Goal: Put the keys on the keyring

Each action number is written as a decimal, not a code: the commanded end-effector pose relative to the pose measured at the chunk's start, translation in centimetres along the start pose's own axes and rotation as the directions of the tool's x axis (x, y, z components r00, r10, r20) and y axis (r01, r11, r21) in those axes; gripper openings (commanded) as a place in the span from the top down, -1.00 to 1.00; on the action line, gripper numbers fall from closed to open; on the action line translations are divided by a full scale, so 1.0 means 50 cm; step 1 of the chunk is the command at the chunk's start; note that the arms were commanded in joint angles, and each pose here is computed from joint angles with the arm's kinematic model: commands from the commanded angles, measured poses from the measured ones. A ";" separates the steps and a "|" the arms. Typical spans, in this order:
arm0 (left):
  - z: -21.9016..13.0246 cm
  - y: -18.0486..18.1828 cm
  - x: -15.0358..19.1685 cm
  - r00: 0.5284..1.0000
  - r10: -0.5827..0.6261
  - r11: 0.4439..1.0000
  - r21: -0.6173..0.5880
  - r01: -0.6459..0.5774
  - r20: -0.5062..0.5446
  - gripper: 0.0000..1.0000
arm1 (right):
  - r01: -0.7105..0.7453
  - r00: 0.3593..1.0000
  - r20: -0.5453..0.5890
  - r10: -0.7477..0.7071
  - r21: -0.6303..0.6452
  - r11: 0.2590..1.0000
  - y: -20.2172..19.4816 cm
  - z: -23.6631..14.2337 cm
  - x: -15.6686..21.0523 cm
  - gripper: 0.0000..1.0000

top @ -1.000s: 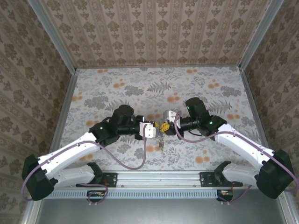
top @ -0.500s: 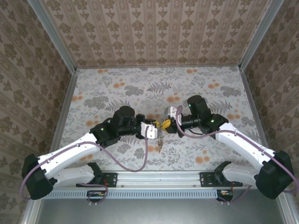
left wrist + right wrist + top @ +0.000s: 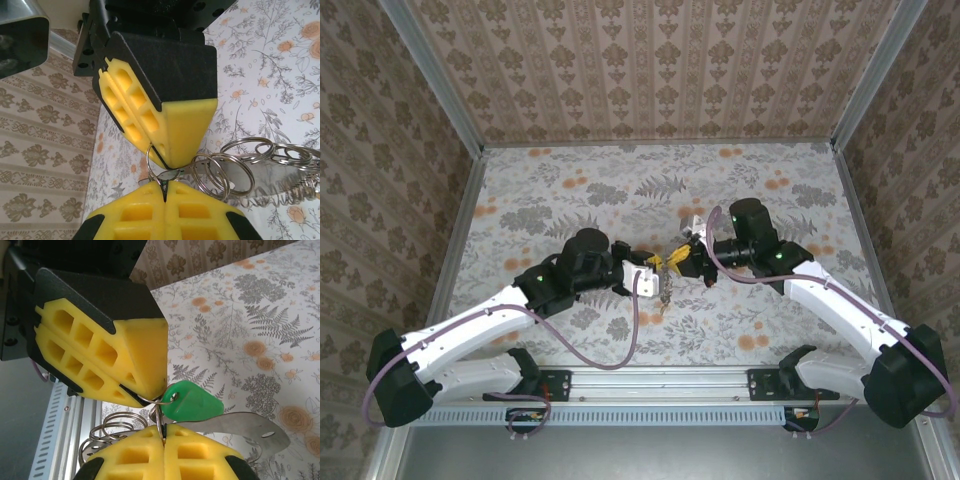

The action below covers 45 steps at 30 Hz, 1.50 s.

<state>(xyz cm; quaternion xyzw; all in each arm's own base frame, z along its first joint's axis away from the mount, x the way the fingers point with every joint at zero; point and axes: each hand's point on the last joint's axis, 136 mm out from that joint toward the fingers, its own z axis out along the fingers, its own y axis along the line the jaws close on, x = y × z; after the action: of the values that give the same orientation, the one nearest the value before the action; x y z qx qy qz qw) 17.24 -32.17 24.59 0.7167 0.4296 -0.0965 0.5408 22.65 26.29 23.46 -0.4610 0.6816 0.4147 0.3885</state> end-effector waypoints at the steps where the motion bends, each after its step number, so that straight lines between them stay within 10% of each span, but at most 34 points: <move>1: 0.010 -0.076 0.021 1.000 0.005 0.991 0.136 -0.002 -0.023 1.00 | 0.096 0.984 0.149 -0.095 0.000 0.995 0.007 -0.025 -0.088 1.00; 36: -0.011 -0.046 -0.005 0.989 -0.129 0.987 0.103 0.121 0.077 1.00 | 0.180 0.929 0.323 -0.180 0.029 0.983 0.043 -0.067 -0.125 1.00; 45: -0.006 -0.026 -0.004 0.969 -0.242 0.965 0.116 0.236 0.041 0.33 | 0.193 0.897 0.396 -0.199 0.057 0.980 0.050 -0.072 -0.149 1.00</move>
<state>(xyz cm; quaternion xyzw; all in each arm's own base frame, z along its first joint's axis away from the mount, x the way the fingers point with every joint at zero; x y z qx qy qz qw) 16.13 -32.12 23.16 0.7000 0.4660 -0.1798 0.5103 22.16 25.99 29.11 -0.4353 0.5829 0.4535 0.5148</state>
